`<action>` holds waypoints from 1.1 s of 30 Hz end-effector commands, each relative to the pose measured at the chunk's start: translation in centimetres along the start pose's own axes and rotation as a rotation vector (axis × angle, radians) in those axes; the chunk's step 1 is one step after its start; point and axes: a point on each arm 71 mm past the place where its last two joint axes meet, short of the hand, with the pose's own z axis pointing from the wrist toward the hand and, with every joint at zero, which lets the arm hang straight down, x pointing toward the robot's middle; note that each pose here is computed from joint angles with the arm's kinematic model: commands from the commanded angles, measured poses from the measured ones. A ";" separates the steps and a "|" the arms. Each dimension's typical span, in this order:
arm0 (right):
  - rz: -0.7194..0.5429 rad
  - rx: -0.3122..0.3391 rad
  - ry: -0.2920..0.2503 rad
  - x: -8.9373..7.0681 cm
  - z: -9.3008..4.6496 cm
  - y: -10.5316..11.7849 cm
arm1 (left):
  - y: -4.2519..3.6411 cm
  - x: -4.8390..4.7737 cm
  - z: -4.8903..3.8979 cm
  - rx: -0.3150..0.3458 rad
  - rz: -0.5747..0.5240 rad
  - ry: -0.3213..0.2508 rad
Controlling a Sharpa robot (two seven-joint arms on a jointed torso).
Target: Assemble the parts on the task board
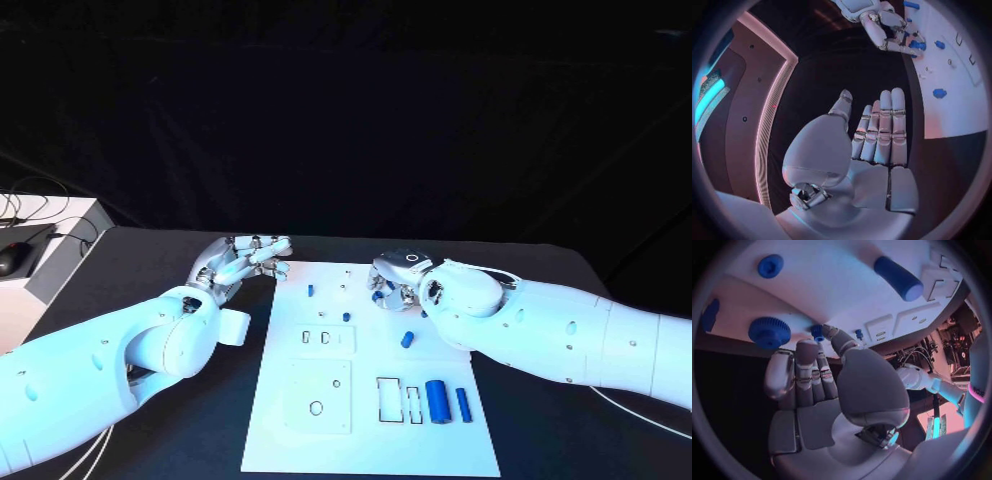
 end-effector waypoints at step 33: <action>0.011 0.000 -0.099 -0.8 -0.2 0.3 | 0.17 -0.16 -0.04 -0.001 -0.004 0.011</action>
